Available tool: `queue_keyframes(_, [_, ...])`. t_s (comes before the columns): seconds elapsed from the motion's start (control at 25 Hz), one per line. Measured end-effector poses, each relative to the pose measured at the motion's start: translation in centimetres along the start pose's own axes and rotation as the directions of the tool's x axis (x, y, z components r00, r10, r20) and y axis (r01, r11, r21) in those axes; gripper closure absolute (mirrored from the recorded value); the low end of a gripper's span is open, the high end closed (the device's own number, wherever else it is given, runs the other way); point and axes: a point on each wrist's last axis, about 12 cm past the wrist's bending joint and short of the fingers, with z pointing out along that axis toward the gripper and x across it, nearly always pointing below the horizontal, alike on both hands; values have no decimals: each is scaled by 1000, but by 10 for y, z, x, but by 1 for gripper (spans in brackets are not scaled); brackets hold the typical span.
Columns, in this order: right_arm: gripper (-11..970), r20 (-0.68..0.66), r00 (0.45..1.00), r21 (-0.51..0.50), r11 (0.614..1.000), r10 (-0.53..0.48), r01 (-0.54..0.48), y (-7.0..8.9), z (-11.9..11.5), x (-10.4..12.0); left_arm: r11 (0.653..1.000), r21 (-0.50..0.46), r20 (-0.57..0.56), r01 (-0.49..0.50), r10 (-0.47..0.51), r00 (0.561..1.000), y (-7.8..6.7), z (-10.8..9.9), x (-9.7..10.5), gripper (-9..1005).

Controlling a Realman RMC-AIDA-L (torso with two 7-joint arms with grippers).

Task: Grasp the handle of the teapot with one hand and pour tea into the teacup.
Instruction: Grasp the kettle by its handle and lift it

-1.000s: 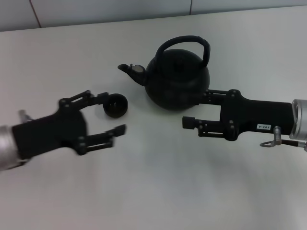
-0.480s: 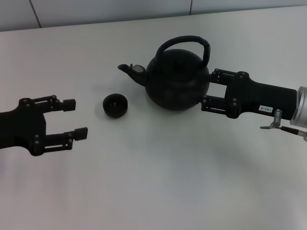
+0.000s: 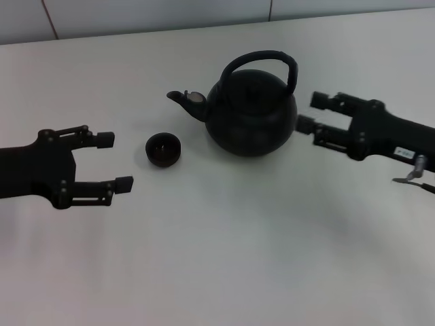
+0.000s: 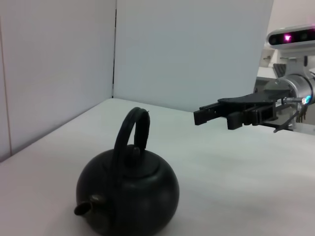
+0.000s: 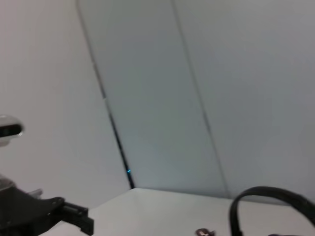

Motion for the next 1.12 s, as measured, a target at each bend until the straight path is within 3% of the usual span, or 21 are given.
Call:
queue_keyframes(0.28, [282, 21, 1000, 39, 999, 9, -9, -3, -6, 0, 1000, -20, 3, 15, -15, 1000, 7, 9, -9, 136])
queue_keyframes(0.76, [283, 60, 997, 207, 977, 48, -59, -21, -12, 3, 998, -23, -78, -56, 55, 995, 4, 26, -8, 136])
queue_keyframes(1.12, [285, 32, 998, 252, 965, 62, -68, -32, 6, 4, 997, -41, -66, -58, 55, 996, 5, 32, -10, 136])
